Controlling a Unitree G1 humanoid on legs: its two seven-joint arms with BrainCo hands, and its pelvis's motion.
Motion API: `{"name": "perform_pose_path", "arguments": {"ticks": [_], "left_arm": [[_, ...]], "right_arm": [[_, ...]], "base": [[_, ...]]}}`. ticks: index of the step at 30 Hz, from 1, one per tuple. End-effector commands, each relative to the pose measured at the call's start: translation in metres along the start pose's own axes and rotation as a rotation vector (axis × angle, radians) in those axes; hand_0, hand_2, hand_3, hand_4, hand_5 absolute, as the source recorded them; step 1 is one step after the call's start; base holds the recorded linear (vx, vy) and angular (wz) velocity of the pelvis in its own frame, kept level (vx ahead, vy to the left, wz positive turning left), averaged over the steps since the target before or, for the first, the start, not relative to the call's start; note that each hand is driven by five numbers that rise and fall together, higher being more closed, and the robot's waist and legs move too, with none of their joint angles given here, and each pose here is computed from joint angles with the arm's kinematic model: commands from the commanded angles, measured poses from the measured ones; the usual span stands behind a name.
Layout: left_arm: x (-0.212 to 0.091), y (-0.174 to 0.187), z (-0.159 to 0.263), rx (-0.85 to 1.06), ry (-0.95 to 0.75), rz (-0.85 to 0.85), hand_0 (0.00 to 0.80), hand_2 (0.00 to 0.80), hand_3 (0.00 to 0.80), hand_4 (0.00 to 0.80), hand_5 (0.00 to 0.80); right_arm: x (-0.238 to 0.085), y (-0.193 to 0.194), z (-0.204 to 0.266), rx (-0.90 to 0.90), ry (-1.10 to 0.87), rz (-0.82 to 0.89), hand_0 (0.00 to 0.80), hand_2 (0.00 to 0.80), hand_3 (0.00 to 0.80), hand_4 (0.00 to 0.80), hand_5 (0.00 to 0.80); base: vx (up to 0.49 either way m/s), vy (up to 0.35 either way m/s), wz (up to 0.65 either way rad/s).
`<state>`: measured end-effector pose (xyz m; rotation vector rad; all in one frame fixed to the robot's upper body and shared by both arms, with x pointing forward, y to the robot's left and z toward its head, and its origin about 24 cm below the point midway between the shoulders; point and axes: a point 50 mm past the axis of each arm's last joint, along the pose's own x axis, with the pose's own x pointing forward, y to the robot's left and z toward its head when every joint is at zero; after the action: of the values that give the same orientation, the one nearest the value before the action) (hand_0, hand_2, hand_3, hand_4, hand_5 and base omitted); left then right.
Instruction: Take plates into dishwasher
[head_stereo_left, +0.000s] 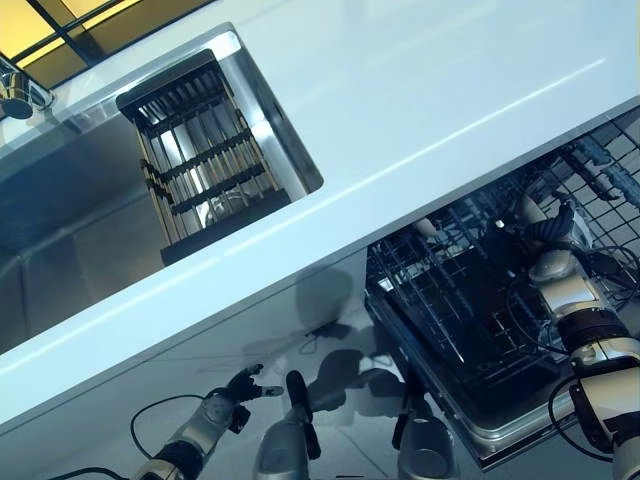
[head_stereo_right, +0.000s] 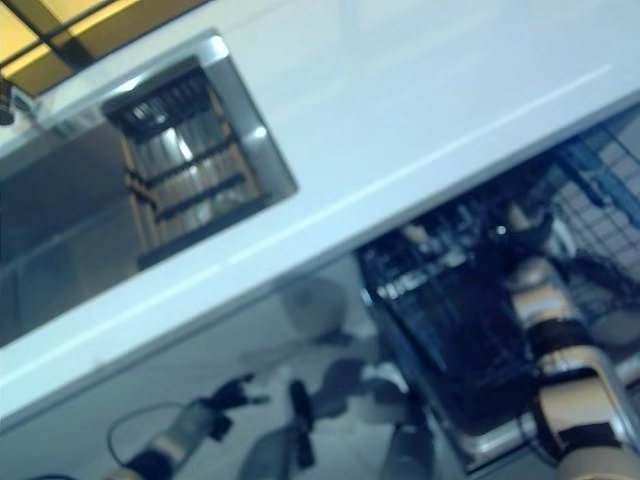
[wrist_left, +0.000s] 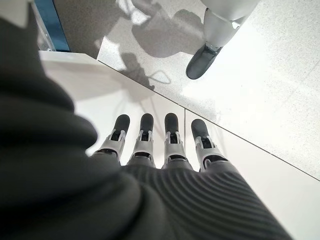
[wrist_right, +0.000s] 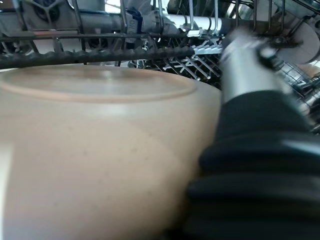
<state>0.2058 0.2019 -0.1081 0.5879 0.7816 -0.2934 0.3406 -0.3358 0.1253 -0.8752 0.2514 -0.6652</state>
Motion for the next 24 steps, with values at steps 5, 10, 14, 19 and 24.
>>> {"name": "perform_pose_path", "arguments": {"ticks": [5,10,14,19,24], "left_arm": [[0.001,0.019,0.012,0.043,-0.041,0.037,0.000,0.000,0.000,0.000,0.000],[0.001,0.019,0.010,0.036,-0.037,0.038,0.000,0.000,0.000,0.000,0.000],[0.000,0.018,0.008,0.033,-0.034,0.036,0.000,0.000,0.000,0.000,0.000],[-0.002,0.019,0.003,0.027,-0.018,0.038,0.000,0.000,0.000,0.000,0.000],[-0.006,0.019,-0.009,0.003,0.014,0.055,0.000,0.000,0.000,0.000,0.000]], "right_arm": [[0.003,0.002,-0.014,-0.058,0.098,-0.024,0.000,0.000,0.000,0.000,0.000],[0.002,0.003,-0.013,-0.059,0.089,-0.028,0.000,0.000,0.000,0.000,0.000],[0.000,0.003,-0.009,-0.057,0.047,-0.037,0.000,0.000,0.000,0.000,0.000],[-0.006,0.001,0.007,-0.013,-0.062,-0.046,0.000,0.000,0.000,0.000,0.000],[-0.023,-0.005,0.016,0.103,-0.180,-0.092,0.000,0.000,0.000,0.000,0.000]], "base": [[0.000,0.000,0.00],[0.000,0.000,0.00],[0.000,0.000,0.00],[0.000,0.000,0.00],[0.029,-0.002,-0.03]]}}
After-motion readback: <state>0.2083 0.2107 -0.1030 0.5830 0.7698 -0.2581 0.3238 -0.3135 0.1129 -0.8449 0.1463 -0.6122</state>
